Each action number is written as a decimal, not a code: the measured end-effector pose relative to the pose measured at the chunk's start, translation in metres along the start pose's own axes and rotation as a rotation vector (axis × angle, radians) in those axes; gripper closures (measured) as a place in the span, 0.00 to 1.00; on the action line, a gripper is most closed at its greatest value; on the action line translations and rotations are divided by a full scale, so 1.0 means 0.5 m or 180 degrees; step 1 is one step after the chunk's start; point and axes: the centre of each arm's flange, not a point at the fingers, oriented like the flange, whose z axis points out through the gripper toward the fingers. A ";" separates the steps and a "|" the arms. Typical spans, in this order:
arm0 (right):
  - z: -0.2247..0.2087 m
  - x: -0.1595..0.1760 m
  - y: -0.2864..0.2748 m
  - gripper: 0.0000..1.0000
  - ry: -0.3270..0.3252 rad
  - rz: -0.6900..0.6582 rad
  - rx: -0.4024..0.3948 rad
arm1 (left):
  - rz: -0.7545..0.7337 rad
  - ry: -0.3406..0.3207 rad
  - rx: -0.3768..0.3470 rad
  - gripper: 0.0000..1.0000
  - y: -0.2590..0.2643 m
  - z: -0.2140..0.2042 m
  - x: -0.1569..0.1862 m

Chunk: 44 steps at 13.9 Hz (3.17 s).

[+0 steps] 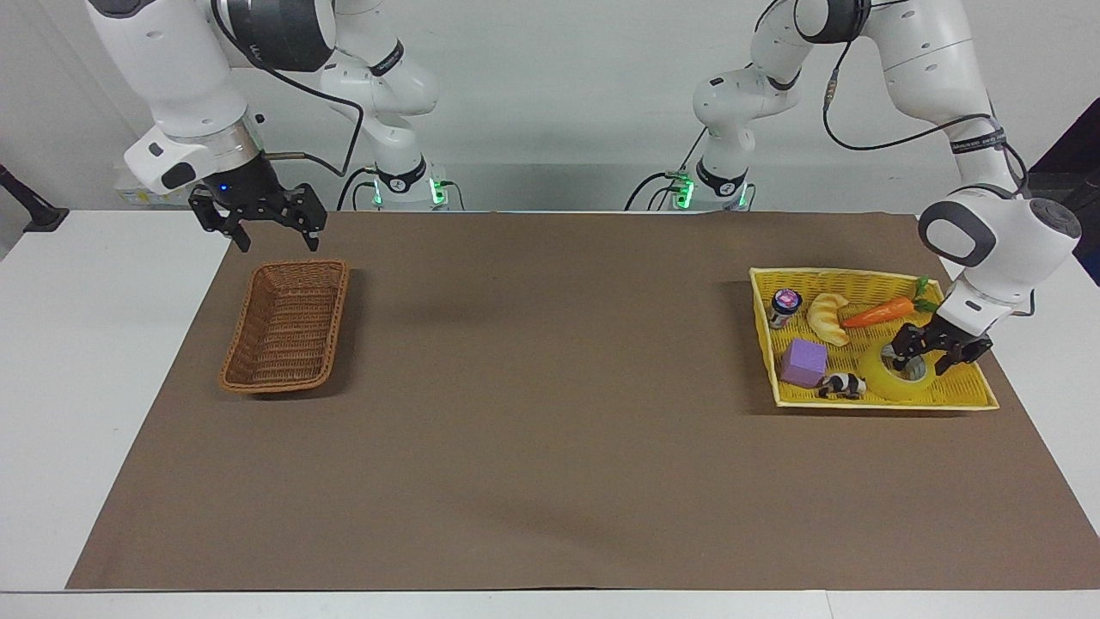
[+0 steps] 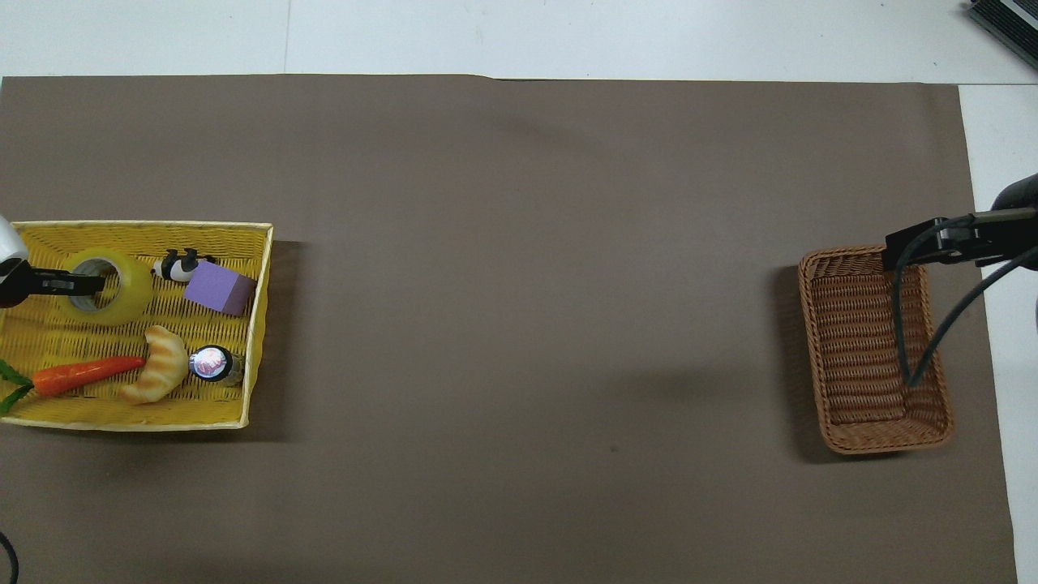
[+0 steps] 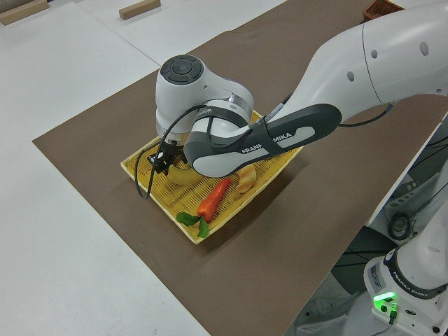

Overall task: Move tape to another basket
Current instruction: 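Lower the left gripper into the yellow tape roll's center and grasp it, then lift the tape with the left gripper while the right gripper reaches toward it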

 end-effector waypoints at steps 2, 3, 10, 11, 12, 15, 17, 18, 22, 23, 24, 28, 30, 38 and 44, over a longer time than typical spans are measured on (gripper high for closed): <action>0.000 0.000 -0.001 0.00 0.0000 -0.0004 0.0000 | -0.0010 0.0049 0.0027 0.78 -0.009 -0.018 0.005; 0.000 0.000 -0.003 0.00 0.0000 -0.0009 0.0000 | -0.0010 0.0084 0.0045 0.78 -0.012 -0.031 0.009; 0.000 0.000 -0.003 0.00 -0.0001 -0.0010 0.0000 | 0.0021 0.0161 -0.0125 0.78 0.145 -0.215 0.062; 0.002 0.000 -0.003 0.00 -0.0004 -0.0005 0.0020 | 0.0008 0.0146 -0.0169 0.78 0.197 -0.232 0.073; 0.004 0.001 -0.005 0.00 0.0007 0.0002 0.0082 | -0.0001 0.0123 -0.0210 0.78 0.249 -0.236 0.084; 0.033 0.011 -0.024 0.00 0.0085 0.0035 0.0434 | -0.0142 0.0023 -0.0312 0.78 0.407 -0.214 0.110; 0.076 0.018 -0.045 0.00 0.0092 -0.0028 0.0748 | -0.0199 -0.0021 -0.0362 0.78 0.513 -0.208 0.123; 0.098 0.022 -0.056 0.00 0.0131 -0.0074 0.0917 | -0.0213 -0.0038 -0.0384 0.78 0.562 -0.206 0.127; 0.198 0.040 -0.130 0.00 0.0228 -0.0229 0.1694 | -0.0361 -0.0008 -0.0662 0.78 0.757 -0.204 0.129; 0.232 0.046 -0.144 0.00 0.0220 -0.0316 0.1934 | -0.0393 -0.0014 -0.0709 0.78 0.802 -0.201 0.124; 0.261 0.053 -0.148 0.00 0.0212 -0.0350 0.2093 | -0.0437 -0.0012 -0.0733 0.78 0.841 -0.198 0.119; 0.325 0.055 -0.176 0.00 0.0244 -0.0488 0.2611 | -0.0616 -0.0008 -0.0788 0.78 0.962 -0.175 0.098; 0.354 0.042 -0.206 0.00 0.0243 -0.0649 0.2717 | -0.0711 0.0002 -0.0806 0.78 1.009 -0.158 0.089; 0.462 -0.018 -0.333 0.00 0.0161 -0.0893 0.2661 | -0.0919 0.0102 -0.0933 0.78 1.115 -0.161 0.065; 0.453 -0.024 -0.395 0.00 0.0384 -0.0629 0.2922 | -0.0884 0.0074 -0.0971 0.78 1.187 -0.148 0.035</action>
